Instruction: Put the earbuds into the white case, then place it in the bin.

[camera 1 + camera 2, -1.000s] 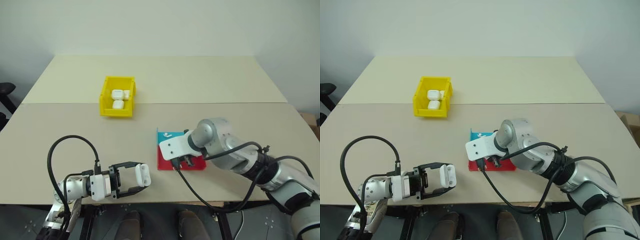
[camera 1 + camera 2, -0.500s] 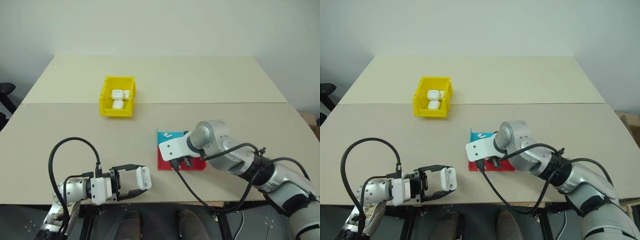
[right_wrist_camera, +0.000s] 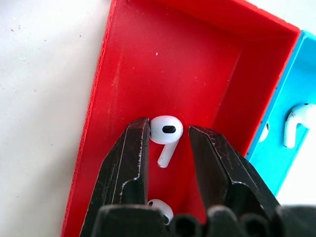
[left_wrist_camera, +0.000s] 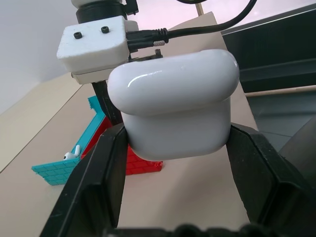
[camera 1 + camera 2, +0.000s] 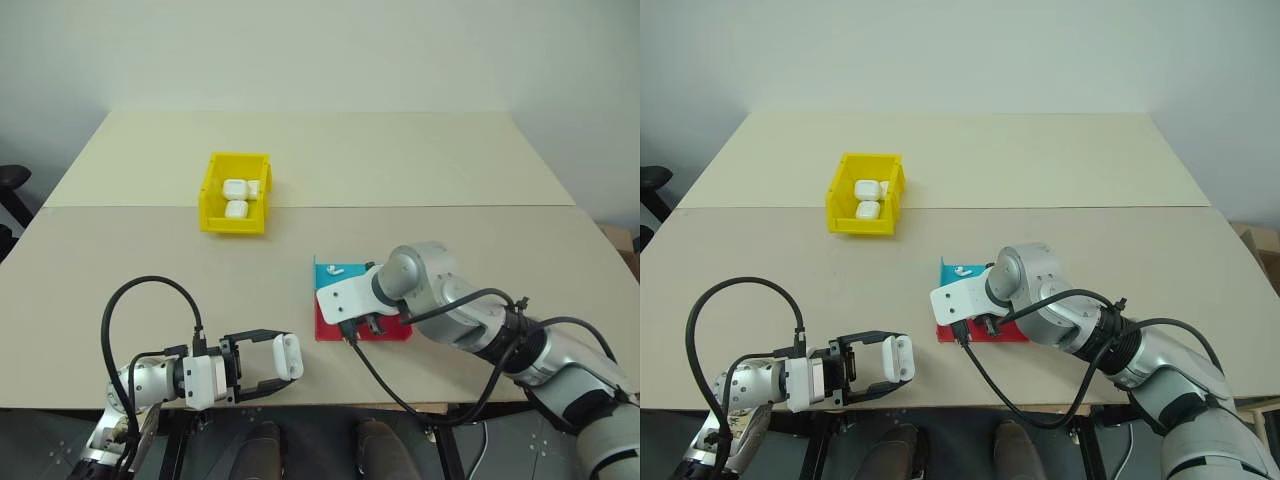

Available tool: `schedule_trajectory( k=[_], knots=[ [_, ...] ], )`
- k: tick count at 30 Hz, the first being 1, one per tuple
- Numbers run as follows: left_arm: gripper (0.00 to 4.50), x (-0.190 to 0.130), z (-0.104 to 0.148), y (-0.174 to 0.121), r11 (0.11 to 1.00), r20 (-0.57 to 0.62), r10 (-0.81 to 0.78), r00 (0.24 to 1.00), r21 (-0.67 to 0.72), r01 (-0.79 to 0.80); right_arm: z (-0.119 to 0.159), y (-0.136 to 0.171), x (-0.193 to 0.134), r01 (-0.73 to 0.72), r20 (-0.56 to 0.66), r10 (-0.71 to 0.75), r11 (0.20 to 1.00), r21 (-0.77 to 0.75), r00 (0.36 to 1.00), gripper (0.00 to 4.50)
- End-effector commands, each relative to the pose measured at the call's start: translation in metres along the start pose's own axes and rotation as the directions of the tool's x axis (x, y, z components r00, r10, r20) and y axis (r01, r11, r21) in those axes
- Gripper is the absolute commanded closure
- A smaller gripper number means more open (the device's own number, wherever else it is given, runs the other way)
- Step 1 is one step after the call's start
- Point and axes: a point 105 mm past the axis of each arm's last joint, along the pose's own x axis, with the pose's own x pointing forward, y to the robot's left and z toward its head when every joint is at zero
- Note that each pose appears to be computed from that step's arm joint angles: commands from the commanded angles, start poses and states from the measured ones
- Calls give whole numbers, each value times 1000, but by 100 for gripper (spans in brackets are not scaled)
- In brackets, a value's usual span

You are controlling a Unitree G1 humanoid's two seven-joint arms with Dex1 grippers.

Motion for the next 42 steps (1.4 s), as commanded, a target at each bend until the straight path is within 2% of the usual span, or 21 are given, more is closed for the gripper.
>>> schedule_trajectory(
  k=[1, 11, 12, 13, 23, 26, 30, 33, 36, 40, 42],
  knots=[
    [176, 2, 7, 2, 999, 17, -3, 1000, 36, 3, 0, -3, -3, 18, 0, -18, 1000, -16, 1000, 287],
    [176, 3, 7, 3, 999, 17, 3, 1000, 40, -4, -3, 0, -2, 4, -1, -4, 999, -36, 1000, 287],
    [176, 3, 7, 3, 999, 17, 4, 1000, 41, -5, -3, 0, -2, 5, -1, -6, 999, -36, 1000, 325],
    [176, 4, 6, 4, 999, 16, 5, 1000, 41, -6, -3, -1, -2, 6, -1, -6, 999, -36, 1000, 341],
    [176, 4, 7, 4, 999, 16, 13, 1000, 44, -13, -2, -4, -4, 35, 8, -35, 999, -35, 999, 341],
    [176, 6, 14, 8, 999, 50, 23, 999, 46, -25, 1, -9, -15, 73, 41, -72, 997, -7, 997, 341],
    [176, 9, 26, 16, 998, 107, 54, 993, 27, -57, 7, -17, -52, 149, 161, -162, 985, 87, 974, 341],
    [176, 14, 39, 24, 997, 167, 70, 983, -3, -71, 8, -28, -93, 252, 285, -303, 947, 200, 909, 341],
    [176, 20, 48, 33, 998, 218, 62, 974, -27, -57, 4, -36, -130, 314, 392, -432, 890, 330, 813, 341],
    [176, 29, 56, 43, 998, 292, 36, 956, -53, -22, 9, -39, -177, 285, 576, -562, 816, 503, 593, 341],
    [176, 34, 60, 50, 997, 316, 33, 948, -76, -10, 18, -40, -199, 259, 667, -601, 797, 546, 441, 341]
  ],
)
